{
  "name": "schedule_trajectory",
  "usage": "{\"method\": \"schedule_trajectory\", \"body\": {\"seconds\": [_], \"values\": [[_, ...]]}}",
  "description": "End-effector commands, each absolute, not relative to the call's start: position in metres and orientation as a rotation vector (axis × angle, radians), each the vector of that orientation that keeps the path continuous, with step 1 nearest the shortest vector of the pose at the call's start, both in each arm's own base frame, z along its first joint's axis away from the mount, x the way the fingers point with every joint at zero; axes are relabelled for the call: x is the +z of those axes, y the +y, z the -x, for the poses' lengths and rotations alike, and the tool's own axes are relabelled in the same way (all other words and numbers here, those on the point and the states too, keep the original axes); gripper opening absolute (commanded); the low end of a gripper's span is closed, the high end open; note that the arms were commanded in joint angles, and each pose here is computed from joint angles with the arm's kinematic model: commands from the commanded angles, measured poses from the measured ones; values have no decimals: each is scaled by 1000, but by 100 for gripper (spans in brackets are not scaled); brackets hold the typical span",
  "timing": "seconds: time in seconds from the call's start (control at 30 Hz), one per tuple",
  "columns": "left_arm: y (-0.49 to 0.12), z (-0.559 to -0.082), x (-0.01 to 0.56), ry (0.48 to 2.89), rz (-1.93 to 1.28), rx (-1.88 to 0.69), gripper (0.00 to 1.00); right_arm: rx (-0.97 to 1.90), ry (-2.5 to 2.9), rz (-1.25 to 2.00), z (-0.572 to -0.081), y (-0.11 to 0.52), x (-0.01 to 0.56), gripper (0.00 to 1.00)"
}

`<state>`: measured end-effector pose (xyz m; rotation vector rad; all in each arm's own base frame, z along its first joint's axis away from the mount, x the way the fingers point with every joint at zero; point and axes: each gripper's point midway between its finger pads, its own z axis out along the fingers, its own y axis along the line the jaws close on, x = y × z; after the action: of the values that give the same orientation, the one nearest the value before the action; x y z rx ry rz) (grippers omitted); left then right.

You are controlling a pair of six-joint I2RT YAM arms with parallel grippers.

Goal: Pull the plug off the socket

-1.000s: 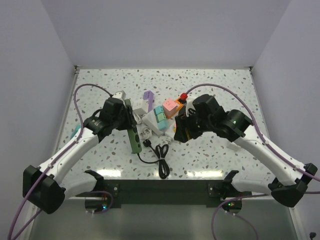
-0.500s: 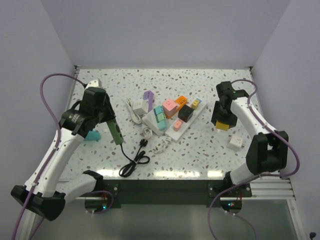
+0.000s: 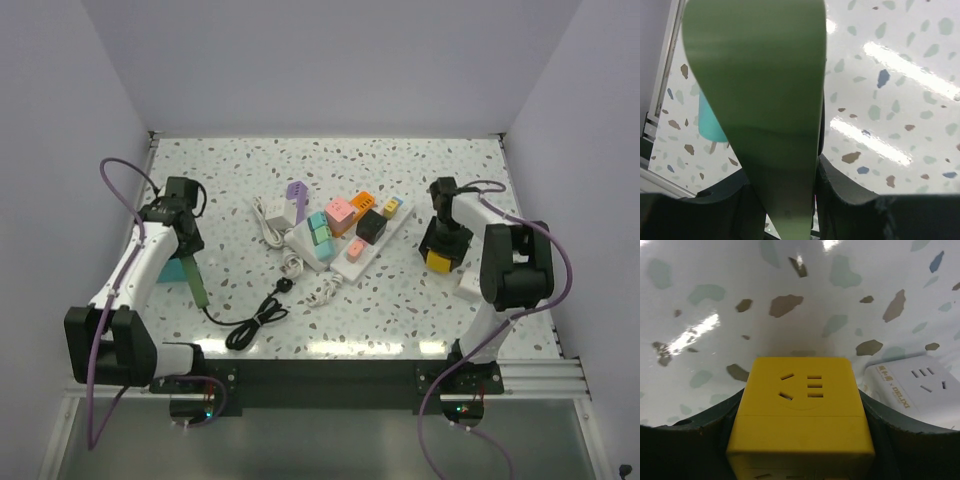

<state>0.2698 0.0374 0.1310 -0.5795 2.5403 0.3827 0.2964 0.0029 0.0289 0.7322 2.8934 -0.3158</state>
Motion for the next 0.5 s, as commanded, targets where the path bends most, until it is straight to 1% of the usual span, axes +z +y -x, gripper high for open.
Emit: {"method": "schedule_trajectory", "body": {"seconds": [0.0,0.1,0.13,0.23,0.27,0.33,0.37,0.43,0.47], "values": [[63,-289,129,2495,542,458,0,-363,2837,-888,-294,-15,23,0],[79,-289,119,2515,559,520,0,-422,2808,-963,-283,-30,24,1],[85,-289,117,2513,568,554,0,-447,2790,-1038,-278,-44,23,6],[103,-281,98,2559,596,634,0,-496,2781,-1100,-270,-57,19,19],[107,-279,93,2573,618,643,0,-495,2782,-1112,-269,-59,18,28],[110,-281,93,2565,648,656,0,-502,2762,-1147,-268,-66,20,38],[112,-282,89,2578,657,673,0,-488,2743,-1155,-270,-67,26,54],[119,-280,90,2583,687,724,6,-463,2718,-1153,-276,-68,37,66],[120,-280,90,2586,692,726,11,-442,2688,-1150,-279,-68,47,76]]}}
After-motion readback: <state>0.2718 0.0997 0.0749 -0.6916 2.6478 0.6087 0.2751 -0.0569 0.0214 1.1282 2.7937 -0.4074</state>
